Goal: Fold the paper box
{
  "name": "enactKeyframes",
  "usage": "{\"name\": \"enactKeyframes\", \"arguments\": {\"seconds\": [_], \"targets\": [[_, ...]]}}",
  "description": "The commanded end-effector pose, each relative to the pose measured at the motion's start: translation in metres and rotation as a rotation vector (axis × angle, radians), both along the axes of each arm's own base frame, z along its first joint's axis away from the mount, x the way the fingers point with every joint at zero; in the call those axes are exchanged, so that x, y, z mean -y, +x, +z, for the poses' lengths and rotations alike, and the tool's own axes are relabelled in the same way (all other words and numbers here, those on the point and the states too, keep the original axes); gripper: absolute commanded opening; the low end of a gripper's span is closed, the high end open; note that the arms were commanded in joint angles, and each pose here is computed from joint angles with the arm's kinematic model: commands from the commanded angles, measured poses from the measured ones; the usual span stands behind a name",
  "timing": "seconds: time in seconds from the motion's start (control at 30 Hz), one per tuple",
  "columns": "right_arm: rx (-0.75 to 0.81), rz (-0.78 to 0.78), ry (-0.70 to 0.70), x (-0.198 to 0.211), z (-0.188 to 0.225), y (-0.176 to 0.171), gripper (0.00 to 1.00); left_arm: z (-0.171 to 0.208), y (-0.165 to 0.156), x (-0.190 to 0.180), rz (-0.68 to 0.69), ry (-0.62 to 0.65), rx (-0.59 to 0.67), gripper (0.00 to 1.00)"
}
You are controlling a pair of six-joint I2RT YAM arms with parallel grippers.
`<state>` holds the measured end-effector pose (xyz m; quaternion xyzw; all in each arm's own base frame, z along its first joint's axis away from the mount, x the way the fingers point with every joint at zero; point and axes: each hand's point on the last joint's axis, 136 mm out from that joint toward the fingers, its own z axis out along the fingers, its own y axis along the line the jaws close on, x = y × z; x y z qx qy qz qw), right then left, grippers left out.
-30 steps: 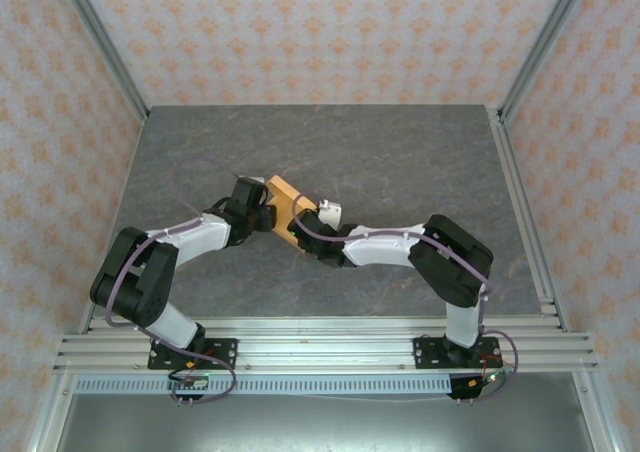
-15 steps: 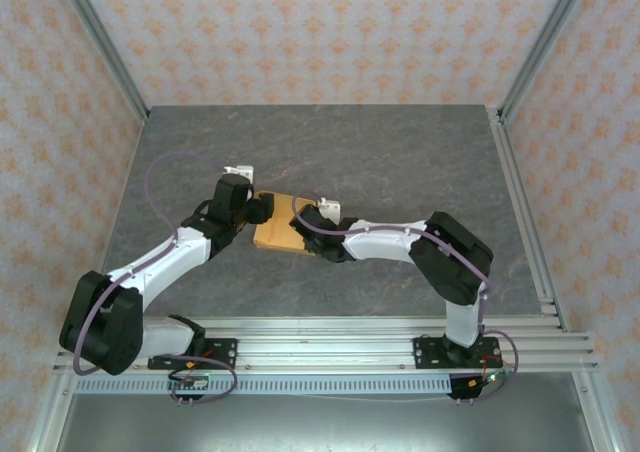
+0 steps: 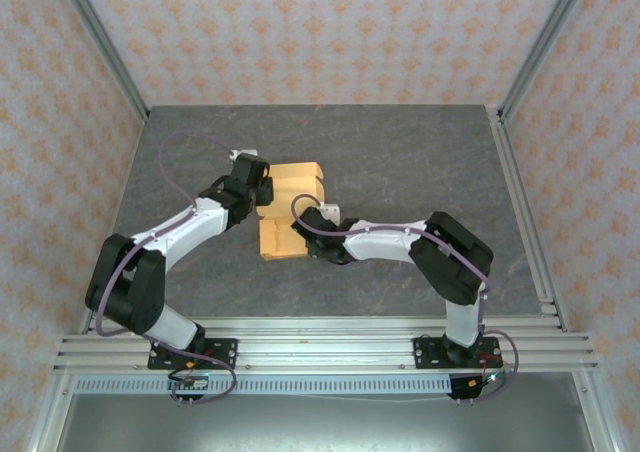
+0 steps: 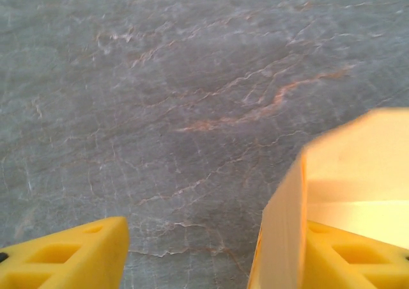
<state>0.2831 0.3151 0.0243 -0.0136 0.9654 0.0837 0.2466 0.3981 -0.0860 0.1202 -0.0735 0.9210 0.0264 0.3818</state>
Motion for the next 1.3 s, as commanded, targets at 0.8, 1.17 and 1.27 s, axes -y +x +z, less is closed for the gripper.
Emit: {"name": "enactKeyframes", "arguments": {"seconds": [0.8, 1.17, 1.27], "targets": [[-0.033, 0.034, -0.028, -0.005, 0.008, -0.003, 0.27, -0.044, -0.104, 0.006, 0.033, -0.192, -0.048, 0.53], [-0.043, 0.060, -0.027, -0.012, 0.006, -0.004, 0.24, -0.072, -0.079, 0.021, 0.032, -0.150, -0.120, 0.26], [-0.048, 0.068, -0.033, -0.014, 0.002, -0.005, 0.24, -0.083, -0.079, 0.024, 0.028, -0.137, -0.142, 0.25]]}}
